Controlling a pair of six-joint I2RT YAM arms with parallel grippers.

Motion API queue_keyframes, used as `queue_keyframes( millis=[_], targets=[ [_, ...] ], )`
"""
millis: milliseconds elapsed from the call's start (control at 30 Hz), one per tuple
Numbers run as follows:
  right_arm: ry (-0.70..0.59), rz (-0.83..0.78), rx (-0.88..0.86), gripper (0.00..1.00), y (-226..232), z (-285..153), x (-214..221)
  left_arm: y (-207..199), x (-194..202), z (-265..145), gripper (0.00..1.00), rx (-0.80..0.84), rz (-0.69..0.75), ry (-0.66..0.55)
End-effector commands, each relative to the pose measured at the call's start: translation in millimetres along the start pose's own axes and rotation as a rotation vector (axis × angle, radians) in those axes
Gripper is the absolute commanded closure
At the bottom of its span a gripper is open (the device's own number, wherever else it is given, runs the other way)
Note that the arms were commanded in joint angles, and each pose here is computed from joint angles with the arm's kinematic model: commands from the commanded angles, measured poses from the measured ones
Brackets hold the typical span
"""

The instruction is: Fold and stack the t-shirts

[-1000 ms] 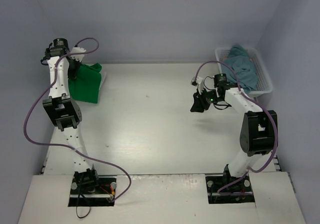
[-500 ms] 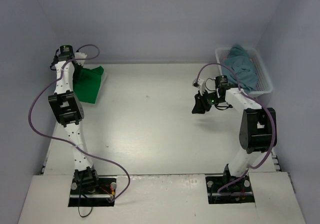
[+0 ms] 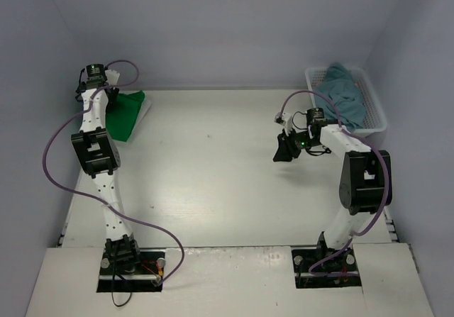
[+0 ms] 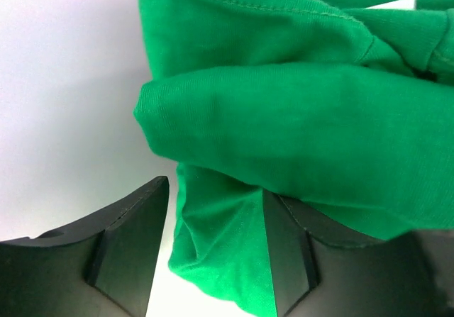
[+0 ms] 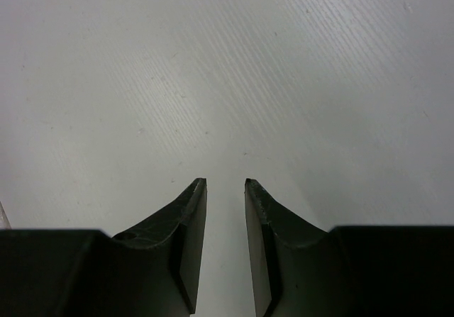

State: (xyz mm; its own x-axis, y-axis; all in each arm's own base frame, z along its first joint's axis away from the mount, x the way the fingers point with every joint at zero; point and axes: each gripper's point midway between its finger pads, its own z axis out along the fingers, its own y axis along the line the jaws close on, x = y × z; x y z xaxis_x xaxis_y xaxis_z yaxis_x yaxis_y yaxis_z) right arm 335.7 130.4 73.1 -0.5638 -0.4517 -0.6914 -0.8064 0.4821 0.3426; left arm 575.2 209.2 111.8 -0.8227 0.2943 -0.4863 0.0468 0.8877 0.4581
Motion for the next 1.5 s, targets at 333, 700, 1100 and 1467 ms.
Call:
queue_keyframes(
  millis=[333,700,1100,1467],
  targets=[
    [-0.054,-0.011,-0.027,0.75,3.6,-4.8,-7.3,34.9,-19.6,-4.9,0.48,-0.164,-0.066,-0.070],
    [-0.061,-0.013,-0.029,0.75,5.2,-6.4,-10.1,38.5,-52.0,-41.7,0.45,-0.143,-0.154,-0.168],
    [-0.086,-0.032,-0.024,0.75,10.0,-14.6,-15.7,42.4,-96.0,-128.3,0.44,-0.105,-0.224,-0.323],
    [-0.099,-0.032,-0.032,0.76,11.0,-16.6,-16.7,24.7,-94.0,-113.0,0.44,-0.077,-0.210,-0.297]
  ],
)
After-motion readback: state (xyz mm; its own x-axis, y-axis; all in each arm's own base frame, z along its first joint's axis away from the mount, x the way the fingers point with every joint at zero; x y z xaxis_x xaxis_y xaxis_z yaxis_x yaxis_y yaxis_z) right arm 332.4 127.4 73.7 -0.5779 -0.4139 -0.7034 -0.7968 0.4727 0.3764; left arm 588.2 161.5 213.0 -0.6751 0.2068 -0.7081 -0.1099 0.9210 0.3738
